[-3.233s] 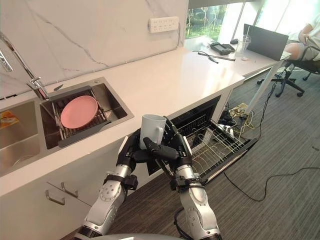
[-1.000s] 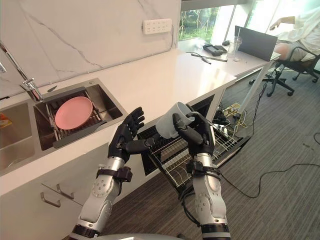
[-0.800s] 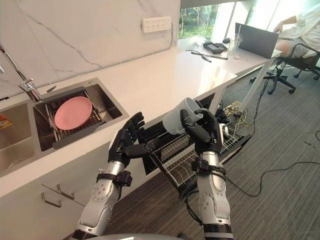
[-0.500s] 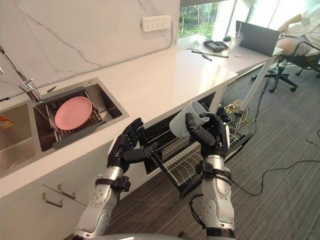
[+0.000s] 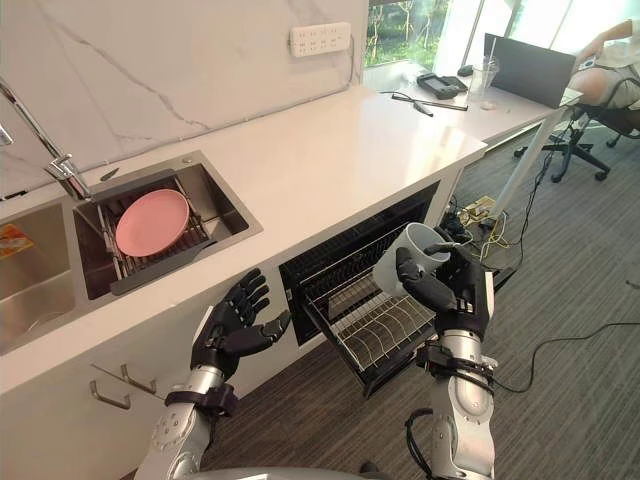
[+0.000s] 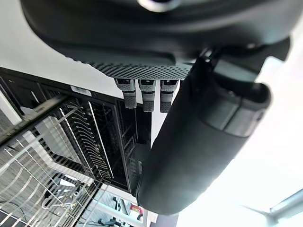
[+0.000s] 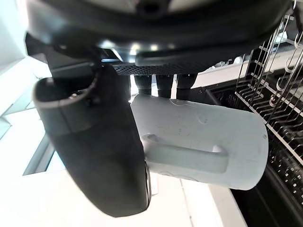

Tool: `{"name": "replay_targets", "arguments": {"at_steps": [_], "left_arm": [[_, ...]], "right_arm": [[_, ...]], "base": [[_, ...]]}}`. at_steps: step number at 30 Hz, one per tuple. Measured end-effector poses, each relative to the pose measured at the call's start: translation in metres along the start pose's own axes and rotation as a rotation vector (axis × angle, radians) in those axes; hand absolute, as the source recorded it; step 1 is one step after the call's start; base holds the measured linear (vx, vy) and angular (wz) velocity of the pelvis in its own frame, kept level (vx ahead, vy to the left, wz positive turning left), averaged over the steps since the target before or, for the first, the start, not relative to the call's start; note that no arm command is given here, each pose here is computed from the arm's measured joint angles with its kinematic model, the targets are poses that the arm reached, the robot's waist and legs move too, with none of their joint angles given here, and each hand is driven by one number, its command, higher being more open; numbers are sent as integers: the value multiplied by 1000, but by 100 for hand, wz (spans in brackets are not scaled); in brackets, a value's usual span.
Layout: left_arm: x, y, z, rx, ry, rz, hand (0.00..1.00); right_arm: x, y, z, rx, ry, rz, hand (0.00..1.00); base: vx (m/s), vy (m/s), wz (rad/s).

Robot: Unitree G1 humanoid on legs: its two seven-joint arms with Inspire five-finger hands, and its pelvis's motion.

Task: Walk over to the sink, pick up the cup, carry it to the dishwasher, place the cup inside the dishwasher, then close the dishwasher door

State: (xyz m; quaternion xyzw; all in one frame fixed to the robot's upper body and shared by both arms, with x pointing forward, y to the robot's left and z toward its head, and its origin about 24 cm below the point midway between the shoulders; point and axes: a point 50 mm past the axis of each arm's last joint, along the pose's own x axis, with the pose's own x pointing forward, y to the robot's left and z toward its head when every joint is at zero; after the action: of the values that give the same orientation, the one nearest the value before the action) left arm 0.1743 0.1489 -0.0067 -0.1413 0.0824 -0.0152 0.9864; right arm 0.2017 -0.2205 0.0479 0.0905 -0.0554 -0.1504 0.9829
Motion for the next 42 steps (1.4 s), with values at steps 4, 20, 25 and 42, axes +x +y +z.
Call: {"name": "replay_targets", "arguments": {"at_steps": [4, 20, 25, 42], "left_arm": [[-7, 15, -18, -3, 84, 61, 90], [-40, 53, -84, 106, 428, 191, 90], [-41, 58, -91, 155, 472, 203, 90], [-29, 67, -97, 181, 487, 292, 90]], "right_arm": [[-2, -3, -3, -20, 14, -11, 30], [0, -14, -26, -190, 125, -5, 30], [16, -17, -28, -273, 132, 5, 30], [65, 6, -9, -459, 19, 57, 30]], "base": [[2, -10, 2], [-4, -11, 3], [-19, -6, 4], [-49, -4, 8]]}}
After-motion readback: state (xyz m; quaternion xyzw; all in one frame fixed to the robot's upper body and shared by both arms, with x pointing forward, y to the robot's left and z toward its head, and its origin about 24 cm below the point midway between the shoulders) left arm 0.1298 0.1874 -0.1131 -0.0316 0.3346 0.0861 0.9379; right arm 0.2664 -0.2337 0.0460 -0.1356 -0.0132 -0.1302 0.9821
